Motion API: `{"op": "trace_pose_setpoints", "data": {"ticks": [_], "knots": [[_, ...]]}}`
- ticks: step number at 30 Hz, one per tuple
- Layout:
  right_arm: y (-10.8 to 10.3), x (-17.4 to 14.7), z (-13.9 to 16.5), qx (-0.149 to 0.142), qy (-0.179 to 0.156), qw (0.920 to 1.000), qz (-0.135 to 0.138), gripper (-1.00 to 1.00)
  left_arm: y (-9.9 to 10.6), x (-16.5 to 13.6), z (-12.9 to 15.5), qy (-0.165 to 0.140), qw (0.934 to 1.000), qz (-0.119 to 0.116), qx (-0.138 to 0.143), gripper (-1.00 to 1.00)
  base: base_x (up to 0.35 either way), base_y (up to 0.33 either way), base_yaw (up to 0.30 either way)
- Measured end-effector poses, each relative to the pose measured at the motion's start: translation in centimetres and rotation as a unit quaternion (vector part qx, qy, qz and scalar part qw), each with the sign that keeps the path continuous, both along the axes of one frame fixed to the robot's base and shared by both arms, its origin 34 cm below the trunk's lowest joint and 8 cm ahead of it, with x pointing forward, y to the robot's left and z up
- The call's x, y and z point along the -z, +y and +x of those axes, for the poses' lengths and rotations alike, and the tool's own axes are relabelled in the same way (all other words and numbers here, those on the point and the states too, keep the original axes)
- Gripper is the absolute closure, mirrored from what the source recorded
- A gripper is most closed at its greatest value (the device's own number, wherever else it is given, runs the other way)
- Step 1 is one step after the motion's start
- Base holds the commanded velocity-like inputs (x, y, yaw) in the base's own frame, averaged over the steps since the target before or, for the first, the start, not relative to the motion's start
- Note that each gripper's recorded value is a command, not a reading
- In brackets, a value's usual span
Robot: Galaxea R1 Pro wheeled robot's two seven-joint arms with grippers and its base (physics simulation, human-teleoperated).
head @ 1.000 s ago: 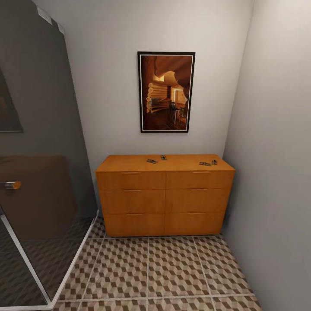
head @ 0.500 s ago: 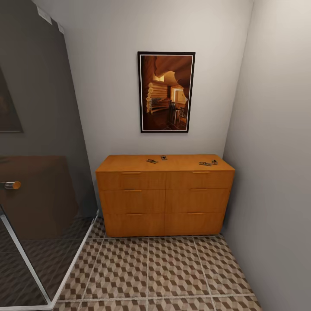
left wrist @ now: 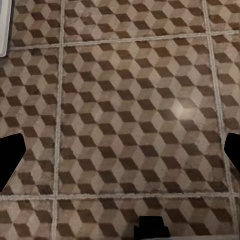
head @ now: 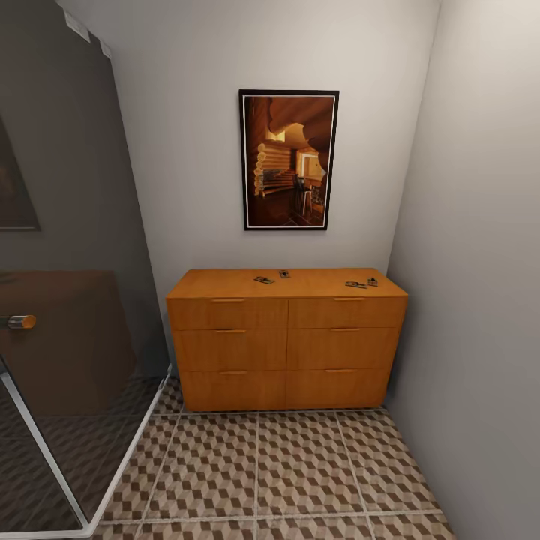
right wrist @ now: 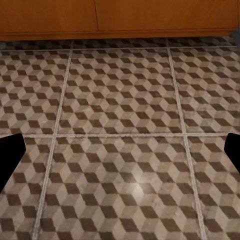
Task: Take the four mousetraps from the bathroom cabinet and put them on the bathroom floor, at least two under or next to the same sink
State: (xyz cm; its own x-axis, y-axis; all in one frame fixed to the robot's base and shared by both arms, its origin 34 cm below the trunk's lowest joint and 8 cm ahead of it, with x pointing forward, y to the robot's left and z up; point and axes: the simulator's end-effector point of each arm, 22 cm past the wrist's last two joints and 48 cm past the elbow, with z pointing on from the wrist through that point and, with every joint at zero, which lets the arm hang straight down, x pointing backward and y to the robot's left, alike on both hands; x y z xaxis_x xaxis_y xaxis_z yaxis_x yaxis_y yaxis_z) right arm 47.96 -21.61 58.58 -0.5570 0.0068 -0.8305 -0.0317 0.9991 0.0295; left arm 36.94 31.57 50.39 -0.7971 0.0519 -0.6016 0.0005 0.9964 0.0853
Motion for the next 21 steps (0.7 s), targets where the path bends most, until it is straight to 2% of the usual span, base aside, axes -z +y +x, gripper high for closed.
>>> {"op": "trace_pose_setpoints", "data": {"ticks": [10,21], "knots": [[-2.6,-0.9,1.1,0.006,-0.006,0.9998,-0.020,-1.00,0.1,1.1,-2.2,0.026,0.9997,0.000,-0.002,-1.00,0.000,0.000,0.000],[-5.1,-1.9,2.3,0.007,-0.007,0.9992,-0.039,-1.00,0.0,1.2,-2.3,0.027,0.9996,0.000,-0.002,-1.00,0.000,0.000,0.000]]}}
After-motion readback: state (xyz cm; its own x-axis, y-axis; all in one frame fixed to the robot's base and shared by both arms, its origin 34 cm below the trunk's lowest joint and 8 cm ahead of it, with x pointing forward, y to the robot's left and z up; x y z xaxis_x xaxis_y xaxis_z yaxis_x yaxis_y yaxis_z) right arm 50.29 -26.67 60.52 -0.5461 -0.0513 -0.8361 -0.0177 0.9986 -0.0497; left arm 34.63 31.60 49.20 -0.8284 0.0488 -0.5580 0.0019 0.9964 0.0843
